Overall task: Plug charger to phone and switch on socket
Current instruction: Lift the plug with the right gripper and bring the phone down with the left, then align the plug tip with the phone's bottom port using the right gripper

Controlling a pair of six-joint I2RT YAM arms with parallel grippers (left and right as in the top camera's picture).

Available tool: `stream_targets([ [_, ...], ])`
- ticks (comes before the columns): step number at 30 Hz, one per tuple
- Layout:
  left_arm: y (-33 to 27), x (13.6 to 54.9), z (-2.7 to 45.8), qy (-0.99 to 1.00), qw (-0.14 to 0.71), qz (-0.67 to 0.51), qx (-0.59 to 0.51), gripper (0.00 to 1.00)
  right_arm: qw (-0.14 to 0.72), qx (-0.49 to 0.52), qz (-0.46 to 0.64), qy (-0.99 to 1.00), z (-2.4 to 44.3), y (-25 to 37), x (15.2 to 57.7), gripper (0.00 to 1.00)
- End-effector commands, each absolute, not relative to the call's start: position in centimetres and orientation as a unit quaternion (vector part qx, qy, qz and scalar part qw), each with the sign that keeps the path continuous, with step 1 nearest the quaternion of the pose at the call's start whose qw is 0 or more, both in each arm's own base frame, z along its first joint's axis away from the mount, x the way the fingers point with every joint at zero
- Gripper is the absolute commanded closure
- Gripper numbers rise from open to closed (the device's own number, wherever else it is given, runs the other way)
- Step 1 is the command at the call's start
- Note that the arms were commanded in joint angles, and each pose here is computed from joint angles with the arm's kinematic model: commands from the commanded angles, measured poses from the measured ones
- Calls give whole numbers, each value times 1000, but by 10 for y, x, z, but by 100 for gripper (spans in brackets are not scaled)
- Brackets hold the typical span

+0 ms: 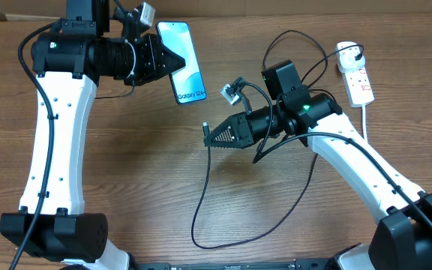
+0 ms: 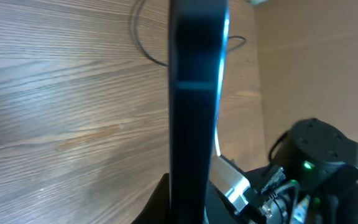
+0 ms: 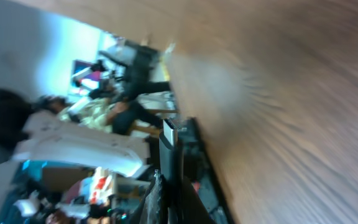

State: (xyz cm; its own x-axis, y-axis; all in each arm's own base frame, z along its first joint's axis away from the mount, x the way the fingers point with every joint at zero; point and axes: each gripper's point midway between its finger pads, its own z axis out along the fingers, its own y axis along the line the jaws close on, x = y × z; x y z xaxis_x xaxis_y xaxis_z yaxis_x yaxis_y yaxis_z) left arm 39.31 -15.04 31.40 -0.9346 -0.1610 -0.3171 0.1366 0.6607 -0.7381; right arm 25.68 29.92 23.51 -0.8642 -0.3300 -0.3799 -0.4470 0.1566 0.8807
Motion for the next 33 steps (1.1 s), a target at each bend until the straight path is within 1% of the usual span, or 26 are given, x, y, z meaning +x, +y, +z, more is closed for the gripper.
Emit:
stream_targets([
  [1, -169, 380, 339, 861, 179, -475, 42, 96, 35, -288, 657, 696, 266, 299, 239, 96],
  [14, -172, 378, 342, 855, 175, -486, 46, 96, 39, -297, 668, 682, 273, 299, 239, 96],
  [24, -173, 373, 342, 853, 165, -492, 48, 96, 49, -277, 660, 697, 277, 305, 253, 96],
  [33, -174, 370, 348, 842, 162, -511, 57, 96, 52, -275, 662, 696, 280, 305, 257, 96],
])
